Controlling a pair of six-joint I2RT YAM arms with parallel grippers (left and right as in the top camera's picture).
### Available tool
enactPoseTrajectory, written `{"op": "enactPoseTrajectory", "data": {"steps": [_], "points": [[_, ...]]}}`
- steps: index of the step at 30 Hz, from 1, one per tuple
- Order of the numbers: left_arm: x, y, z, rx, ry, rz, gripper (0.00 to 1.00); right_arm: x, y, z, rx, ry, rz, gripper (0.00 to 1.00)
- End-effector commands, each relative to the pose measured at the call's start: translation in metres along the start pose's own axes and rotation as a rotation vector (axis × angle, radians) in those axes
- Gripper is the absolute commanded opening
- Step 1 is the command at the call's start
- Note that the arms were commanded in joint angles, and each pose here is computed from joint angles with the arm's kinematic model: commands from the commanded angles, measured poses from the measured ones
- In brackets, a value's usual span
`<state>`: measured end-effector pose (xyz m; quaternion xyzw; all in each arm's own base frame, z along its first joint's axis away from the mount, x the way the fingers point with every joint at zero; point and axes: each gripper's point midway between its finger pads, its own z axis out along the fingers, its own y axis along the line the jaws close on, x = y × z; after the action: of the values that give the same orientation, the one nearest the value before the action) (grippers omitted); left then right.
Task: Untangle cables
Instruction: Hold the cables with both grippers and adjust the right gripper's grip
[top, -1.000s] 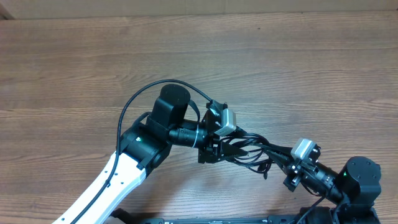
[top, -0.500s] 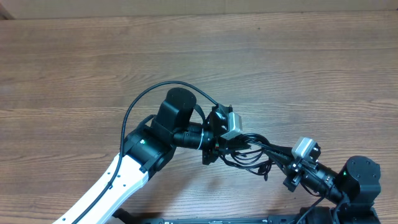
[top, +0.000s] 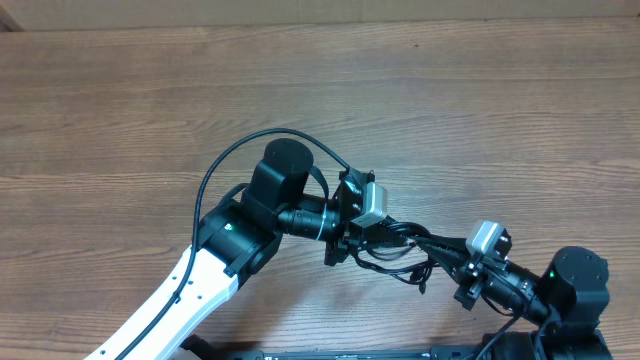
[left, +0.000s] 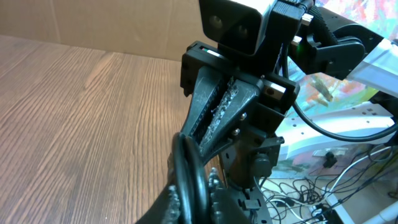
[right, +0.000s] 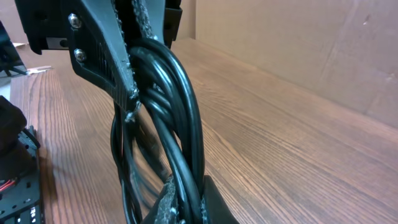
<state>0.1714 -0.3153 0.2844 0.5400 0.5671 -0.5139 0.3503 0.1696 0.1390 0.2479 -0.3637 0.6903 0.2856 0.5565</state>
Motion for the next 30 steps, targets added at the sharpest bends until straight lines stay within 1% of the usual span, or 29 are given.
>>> {"op": "enactPoseTrajectory", "data": {"steps": [1, 4, 14, 16, 18, 25, 26, 28, 30], "points": [[-0.013, -0.016, -0.001, 0.072, -0.025, 0.036, 0.10, -0.001, -0.003, 0.002, -0.004, 0.006, 0.012, 0.04], [-0.009, -0.011, -0.001, 0.039, -0.010, 0.020, 0.11, -0.007, 0.003, 0.002, -0.037, -0.018, -0.005, 0.04], [-0.005, -0.005, 0.000, 0.005, 0.005, 0.006, 0.10, -0.007, 0.003, 0.002, -0.038, -0.019, -0.006, 0.04], [-0.004, -0.004, 0.000, -0.001, 0.009, 0.002, 0.08, -0.007, 0.003, 0.002, -0.038, -0.019, -0.006, 0.04], [-0.002, -0.002, 0.000, -0.015, 0.016, -0.004, 0.04, -0.007, 0.003, 0.002, -0.038, -0.019, -0.006, 0.04], [0.000, 0.000, 0.000, -0.027, 0.024, -0.013, 0.04, -0.007, 0.003, 0.002, -0.038, -0.019, -0.006, 0.04], [0.000, 0.003, -0.001, -0.041, 0.026, -0.013, 0.04, -0.007, 0.003, 0.002, -0.038, -0.019, -0.005, 0.04], [0.001, 0.008, -0.001, -0.075, 0.032, -0.024, 0.04, -0.007, 0.003, 0.002, -0.038, -0.019, -0.006, 0.16], [0.003, 0.018, -0.003, -0.132, 0.041, -0.063, 0.04, -0.007, 0.003, 0.002, -0.038, -0.019, -0.005, 0.20]]}}
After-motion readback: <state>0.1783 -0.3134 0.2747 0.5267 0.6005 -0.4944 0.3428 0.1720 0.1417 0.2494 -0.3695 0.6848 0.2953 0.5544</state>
